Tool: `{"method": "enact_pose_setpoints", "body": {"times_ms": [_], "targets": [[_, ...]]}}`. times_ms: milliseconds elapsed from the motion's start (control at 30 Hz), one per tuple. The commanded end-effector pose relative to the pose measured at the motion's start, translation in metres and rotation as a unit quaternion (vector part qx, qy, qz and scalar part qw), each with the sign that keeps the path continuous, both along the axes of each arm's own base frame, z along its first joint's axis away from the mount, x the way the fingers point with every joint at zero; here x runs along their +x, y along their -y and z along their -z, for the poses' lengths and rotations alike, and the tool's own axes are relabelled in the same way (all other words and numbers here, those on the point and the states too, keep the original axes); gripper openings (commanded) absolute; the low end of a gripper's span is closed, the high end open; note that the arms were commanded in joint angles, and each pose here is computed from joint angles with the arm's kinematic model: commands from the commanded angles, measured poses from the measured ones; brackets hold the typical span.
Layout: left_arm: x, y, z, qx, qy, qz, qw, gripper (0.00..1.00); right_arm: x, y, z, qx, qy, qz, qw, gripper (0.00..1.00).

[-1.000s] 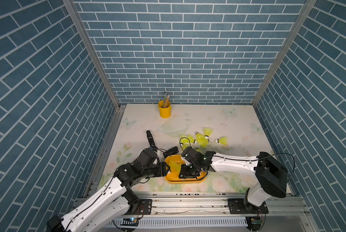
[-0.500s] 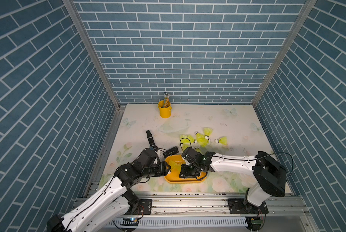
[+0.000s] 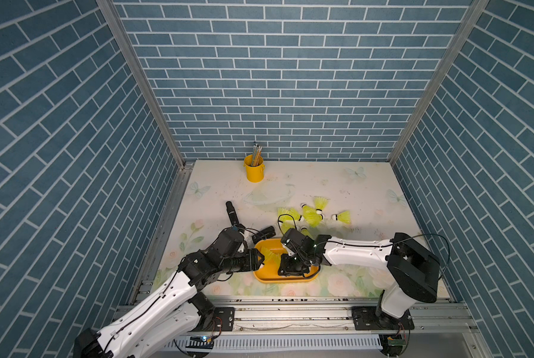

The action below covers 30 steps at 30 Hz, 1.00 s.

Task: Put the shuttlecocks into the storage box
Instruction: Place the shuttlecock in the storage box.

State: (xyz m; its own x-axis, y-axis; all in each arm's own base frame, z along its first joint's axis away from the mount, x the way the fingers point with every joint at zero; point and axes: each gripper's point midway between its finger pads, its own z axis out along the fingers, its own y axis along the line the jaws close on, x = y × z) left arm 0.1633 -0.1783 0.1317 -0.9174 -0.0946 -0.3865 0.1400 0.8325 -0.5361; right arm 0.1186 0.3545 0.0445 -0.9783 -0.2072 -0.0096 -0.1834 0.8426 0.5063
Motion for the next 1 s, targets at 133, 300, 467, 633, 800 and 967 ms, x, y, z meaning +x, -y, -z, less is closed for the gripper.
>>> {"method": "enact_pose_setpoints", "body": {"times_ms": [133,300,467,633,800,967], "targets": [[-0.001,0.002,0.002,-0.003,0.001,0.009,1.0,0.68,0.002,-0.002,0.002,0.001,-0.004,0.006,1.0,0.35],[0.0,0.003,0.002,-0.004,0.001,0.011,1.0,0.68,0.003,-0.004,-0.001,0.003,-0.003,0.004,1.0,0.4],[0.001,0.004,0.0,-0.006,0.003,0.01,1.0,0.68,0.003,-0.003,-0.005,0.005,-0.002,0.004,1.0,0.4],[0.0,0.004,0.001,-0.007,0.003,0.009,1.0,0.68,0.005,-0.006,-0.01,0.012,0.003,0.006,1.0,0.4],[0.0,0.004,0.0,-0.009,0.003,0.008,1.0,0.68,0.006,-0.01,-0.009,0.016,0.003,0.003,1.0,0.4],[0.0,0.004,0.001,-0.008,0.002,0.007,1.0,0.68,0.006,-0.012,0.0,0.01,0.001,-0.003,1.0,0.41]]}}
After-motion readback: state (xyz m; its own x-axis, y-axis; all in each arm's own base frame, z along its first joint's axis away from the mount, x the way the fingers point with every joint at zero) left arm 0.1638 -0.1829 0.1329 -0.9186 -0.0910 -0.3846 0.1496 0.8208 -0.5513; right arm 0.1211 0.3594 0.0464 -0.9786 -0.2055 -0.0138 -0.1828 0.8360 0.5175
